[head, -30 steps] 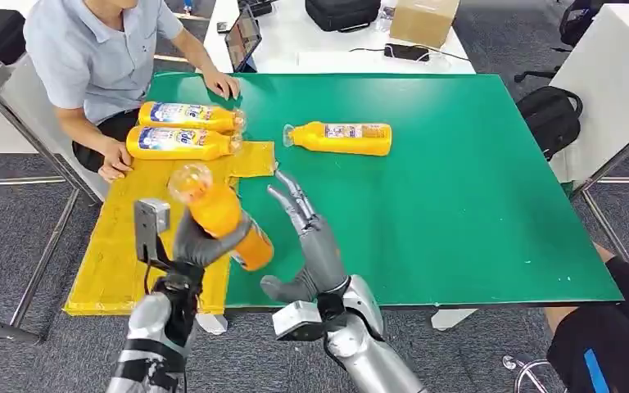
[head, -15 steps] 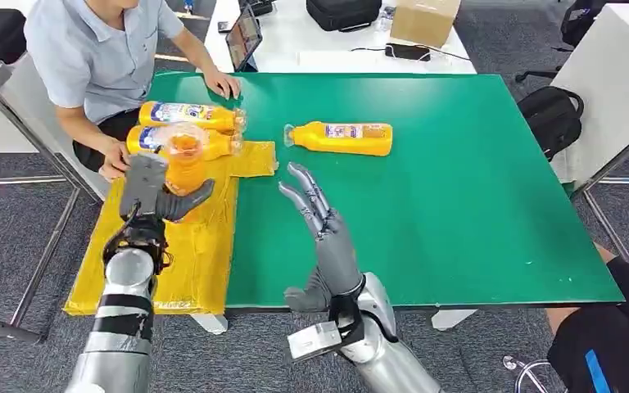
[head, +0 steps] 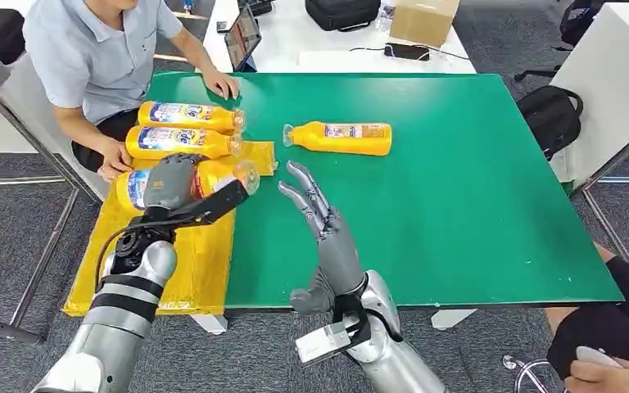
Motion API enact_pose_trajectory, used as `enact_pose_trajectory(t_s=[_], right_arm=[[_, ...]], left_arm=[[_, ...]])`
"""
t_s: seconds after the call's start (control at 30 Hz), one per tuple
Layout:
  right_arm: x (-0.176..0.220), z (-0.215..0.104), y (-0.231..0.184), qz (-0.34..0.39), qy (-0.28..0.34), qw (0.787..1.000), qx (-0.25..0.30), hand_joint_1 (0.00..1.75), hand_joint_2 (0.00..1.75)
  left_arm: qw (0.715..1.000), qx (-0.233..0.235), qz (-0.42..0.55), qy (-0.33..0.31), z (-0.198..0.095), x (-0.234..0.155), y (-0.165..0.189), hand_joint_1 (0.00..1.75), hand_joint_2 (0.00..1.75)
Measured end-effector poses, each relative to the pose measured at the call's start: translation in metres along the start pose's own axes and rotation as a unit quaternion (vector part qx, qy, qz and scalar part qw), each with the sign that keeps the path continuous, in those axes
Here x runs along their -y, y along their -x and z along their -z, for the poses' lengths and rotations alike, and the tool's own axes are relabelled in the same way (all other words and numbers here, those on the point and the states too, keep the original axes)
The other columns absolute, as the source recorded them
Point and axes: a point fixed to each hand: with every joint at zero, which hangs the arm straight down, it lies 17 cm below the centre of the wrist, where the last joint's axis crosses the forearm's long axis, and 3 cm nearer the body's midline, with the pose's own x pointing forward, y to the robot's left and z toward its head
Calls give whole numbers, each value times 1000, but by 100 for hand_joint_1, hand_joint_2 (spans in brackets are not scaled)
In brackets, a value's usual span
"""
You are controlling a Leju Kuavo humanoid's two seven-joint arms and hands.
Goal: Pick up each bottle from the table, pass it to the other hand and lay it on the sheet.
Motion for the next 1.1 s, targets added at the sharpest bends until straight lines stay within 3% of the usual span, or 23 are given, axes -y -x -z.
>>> enact_pose_trajectory(t_s=[0.33,0.53,0.57,0.6,0.63,0.67,0.7,0.8,1.1], right_arm=[[-9,4,-4,30,-14,999,2,0,0],[-13,7,-5,54,-18,998,1,0,0],[-14,7,-5,58,-19,998,1,0,0],[-15,8,-5,61,-20,998,1,0,0],[-15,8,-5,62,-21,998,1,0,0],[-16,8,-6,63,-22,998,1,0,0],[-16,9,-6,64,-24,998,2,0,0],[-19,9,-7,66,-28,997,3,0,0],[-25,8,-6,84,-29,996,-3,0,0]], left_arm=[[989,-57,24,135,-24,92,47,175,175],[980,-92,34,175,-32,113,70,175,175],[978,-98,38,182,-34,116,74,124,175],[975,-107,38,190,-37,120,79,105,175],[974,-111,37,195,-38,122,81,105,175],[973,-114,34,199,-40,124,83,14,175],[973,-115,28,200,-39,124,84,0,175],[971,-112,-25,210,-43,131,81,0,175],[937,-28,-275,212,-47,127,39,0,175]])
